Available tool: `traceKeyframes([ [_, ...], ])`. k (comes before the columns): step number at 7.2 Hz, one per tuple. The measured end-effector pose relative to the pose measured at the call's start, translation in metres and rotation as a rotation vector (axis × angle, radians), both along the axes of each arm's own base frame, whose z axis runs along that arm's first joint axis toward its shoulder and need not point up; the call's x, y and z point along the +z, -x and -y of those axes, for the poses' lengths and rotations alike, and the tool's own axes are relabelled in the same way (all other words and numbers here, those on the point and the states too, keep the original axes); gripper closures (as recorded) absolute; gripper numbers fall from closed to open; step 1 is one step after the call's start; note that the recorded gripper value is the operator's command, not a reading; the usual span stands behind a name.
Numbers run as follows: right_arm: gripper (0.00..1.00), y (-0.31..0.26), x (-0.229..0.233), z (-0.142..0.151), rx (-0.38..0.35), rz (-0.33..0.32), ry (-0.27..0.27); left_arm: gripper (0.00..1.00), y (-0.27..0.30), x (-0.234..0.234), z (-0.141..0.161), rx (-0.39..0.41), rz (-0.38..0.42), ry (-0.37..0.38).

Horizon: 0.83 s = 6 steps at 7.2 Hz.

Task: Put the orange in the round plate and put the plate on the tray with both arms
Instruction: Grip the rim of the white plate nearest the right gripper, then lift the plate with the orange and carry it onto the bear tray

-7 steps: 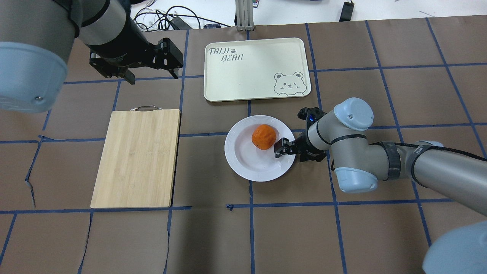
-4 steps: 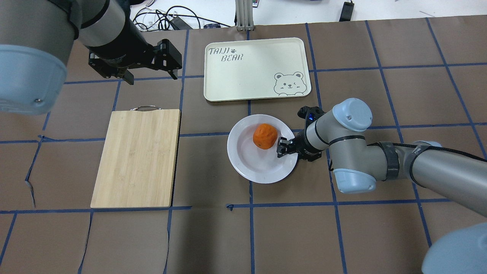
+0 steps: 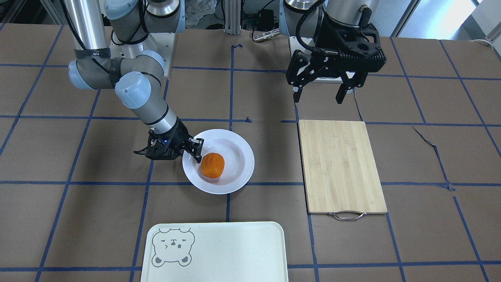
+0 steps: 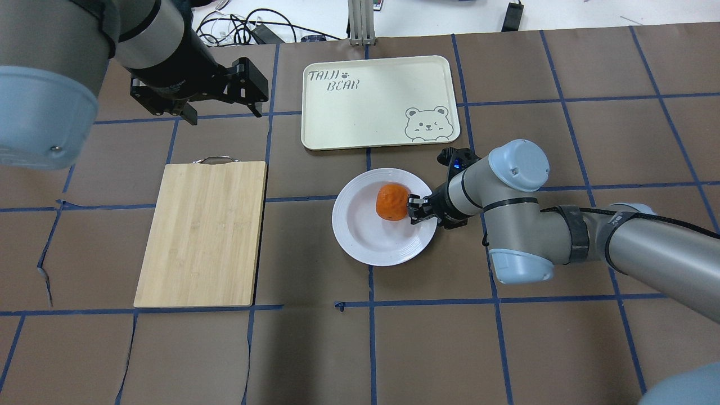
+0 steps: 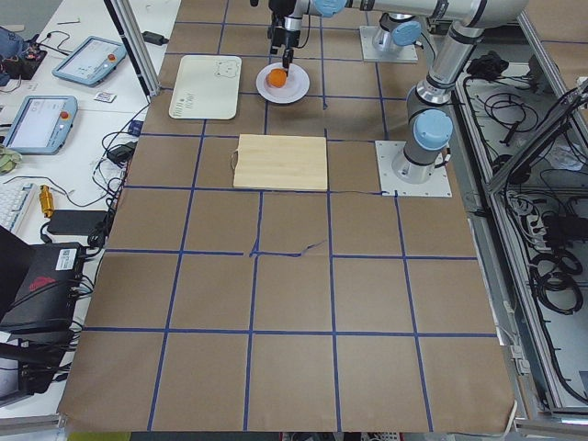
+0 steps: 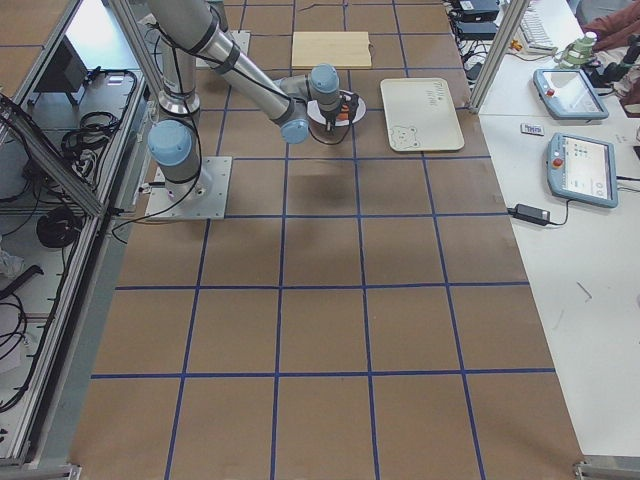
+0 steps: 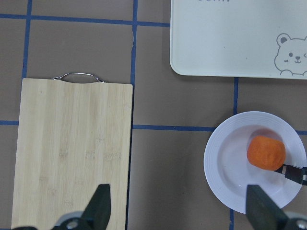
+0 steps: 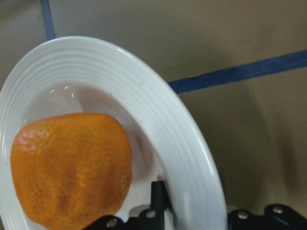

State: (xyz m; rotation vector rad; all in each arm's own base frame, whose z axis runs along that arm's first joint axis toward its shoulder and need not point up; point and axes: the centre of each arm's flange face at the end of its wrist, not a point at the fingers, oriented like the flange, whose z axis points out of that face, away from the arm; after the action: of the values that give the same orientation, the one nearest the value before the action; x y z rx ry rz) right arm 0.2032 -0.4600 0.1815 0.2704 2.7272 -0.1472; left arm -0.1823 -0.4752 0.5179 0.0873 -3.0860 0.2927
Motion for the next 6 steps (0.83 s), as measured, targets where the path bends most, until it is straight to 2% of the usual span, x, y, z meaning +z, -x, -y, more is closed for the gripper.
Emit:
traceKeyframes([
  [3, 1.0, 0.0, 0.015, 0.009, -0.031, 0.024, 0.022, 0.0, 0.0, 0.0, 0.0, 0.001, 0.0, 0.0],
  [4, 1.0, 0.002, 0.024, 0.019, -0.044, 0.032, 0.044, 0.0, 0.0, 0.0, 0.0, 0.001, 0.0, 0.0],
  [6, 1.0, 0.004, 0.059, 0.063, -0.093, 0.056, 0.117, 0.0, 0.0, 0.0, 0.0, 0.001, 0.0, 0.0],
])
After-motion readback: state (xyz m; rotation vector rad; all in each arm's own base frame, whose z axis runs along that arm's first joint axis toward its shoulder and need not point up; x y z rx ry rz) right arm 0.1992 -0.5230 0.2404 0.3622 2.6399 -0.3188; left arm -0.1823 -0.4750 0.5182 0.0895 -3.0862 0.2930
